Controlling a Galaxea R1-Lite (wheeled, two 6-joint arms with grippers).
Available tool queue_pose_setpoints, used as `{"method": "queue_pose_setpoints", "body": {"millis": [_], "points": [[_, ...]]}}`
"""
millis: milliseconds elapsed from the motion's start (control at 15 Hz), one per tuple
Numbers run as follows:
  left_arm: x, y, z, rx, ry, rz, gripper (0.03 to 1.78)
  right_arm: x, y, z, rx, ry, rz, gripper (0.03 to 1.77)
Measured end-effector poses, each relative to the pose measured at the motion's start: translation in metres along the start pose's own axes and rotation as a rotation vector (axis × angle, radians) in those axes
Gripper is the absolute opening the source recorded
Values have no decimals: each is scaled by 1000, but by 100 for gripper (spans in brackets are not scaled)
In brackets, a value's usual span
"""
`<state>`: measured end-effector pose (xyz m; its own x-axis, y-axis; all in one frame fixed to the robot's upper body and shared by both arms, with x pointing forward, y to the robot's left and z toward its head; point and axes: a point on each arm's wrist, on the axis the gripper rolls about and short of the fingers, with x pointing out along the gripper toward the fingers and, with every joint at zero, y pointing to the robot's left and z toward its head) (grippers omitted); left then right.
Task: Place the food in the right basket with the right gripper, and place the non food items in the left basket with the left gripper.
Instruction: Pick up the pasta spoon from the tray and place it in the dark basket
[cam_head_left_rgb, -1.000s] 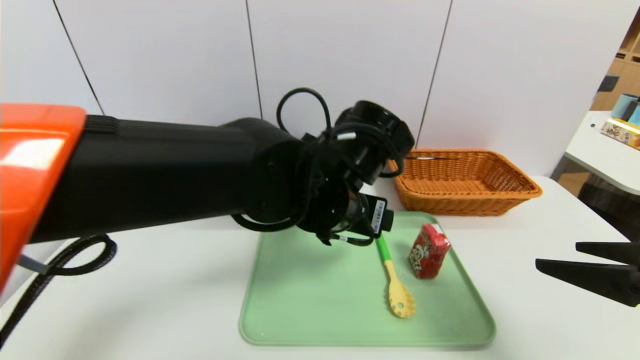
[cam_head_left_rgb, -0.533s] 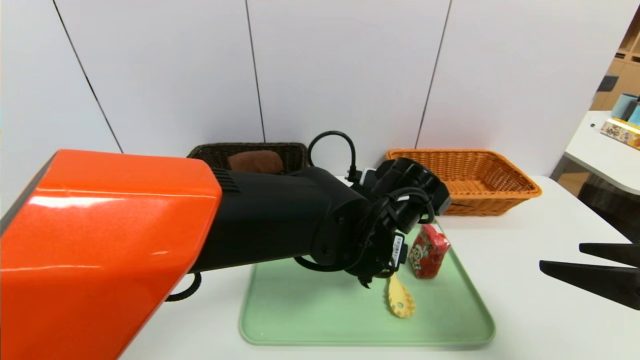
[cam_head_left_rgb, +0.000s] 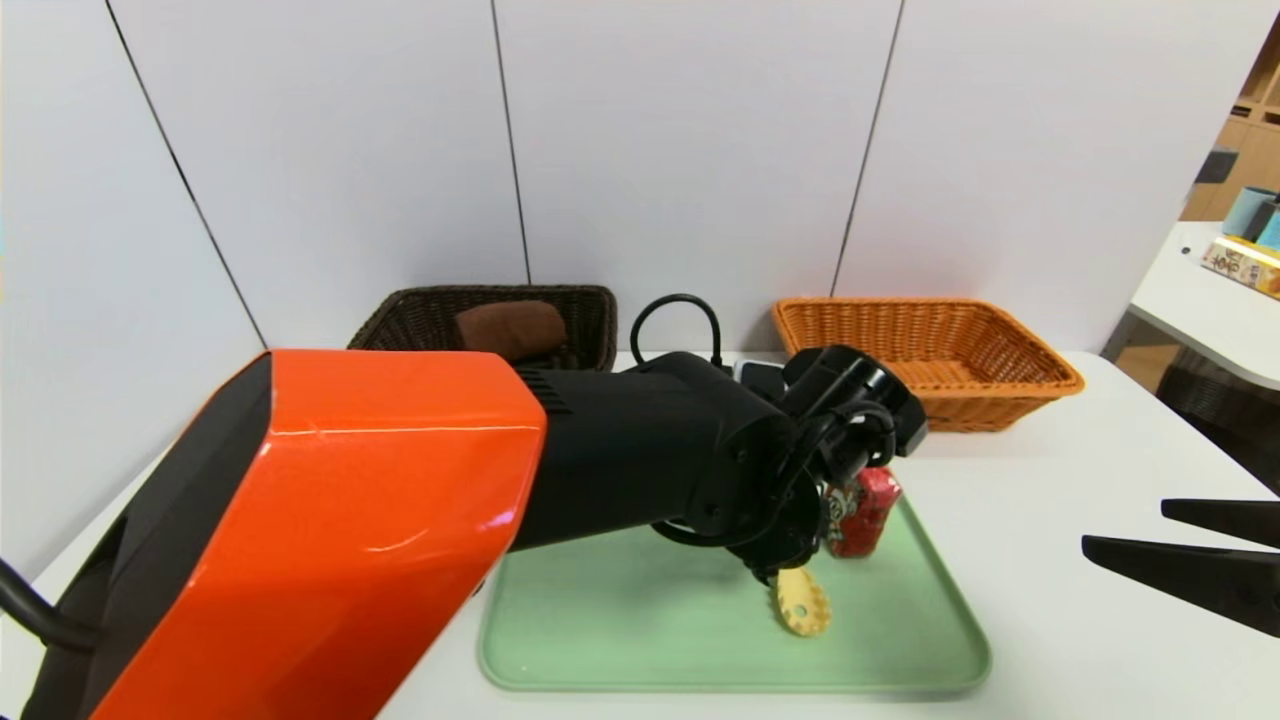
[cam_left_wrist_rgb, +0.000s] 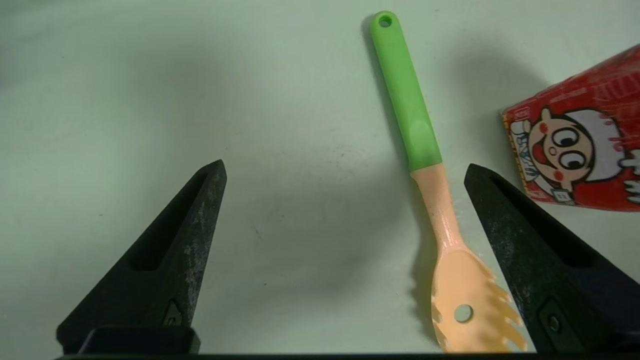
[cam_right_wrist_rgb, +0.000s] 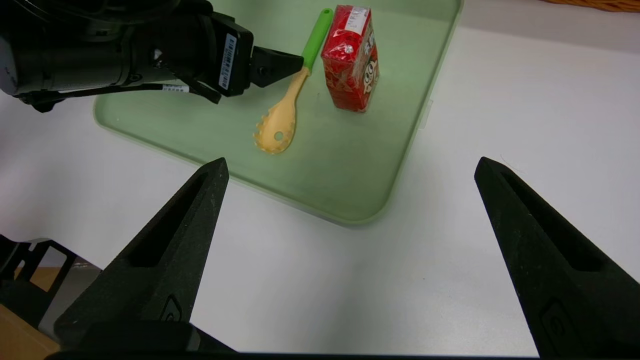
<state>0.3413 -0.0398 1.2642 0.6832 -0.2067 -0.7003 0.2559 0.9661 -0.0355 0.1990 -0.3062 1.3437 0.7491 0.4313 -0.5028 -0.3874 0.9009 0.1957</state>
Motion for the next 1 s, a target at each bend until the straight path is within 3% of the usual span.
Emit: {"method": "queue_pose_setpoints", "body": {"millis": [1000], "points": [[25, -9, -10, -2, 1, 0, 169, 2, -1, -3, 0, 11, 0, 170]]}}
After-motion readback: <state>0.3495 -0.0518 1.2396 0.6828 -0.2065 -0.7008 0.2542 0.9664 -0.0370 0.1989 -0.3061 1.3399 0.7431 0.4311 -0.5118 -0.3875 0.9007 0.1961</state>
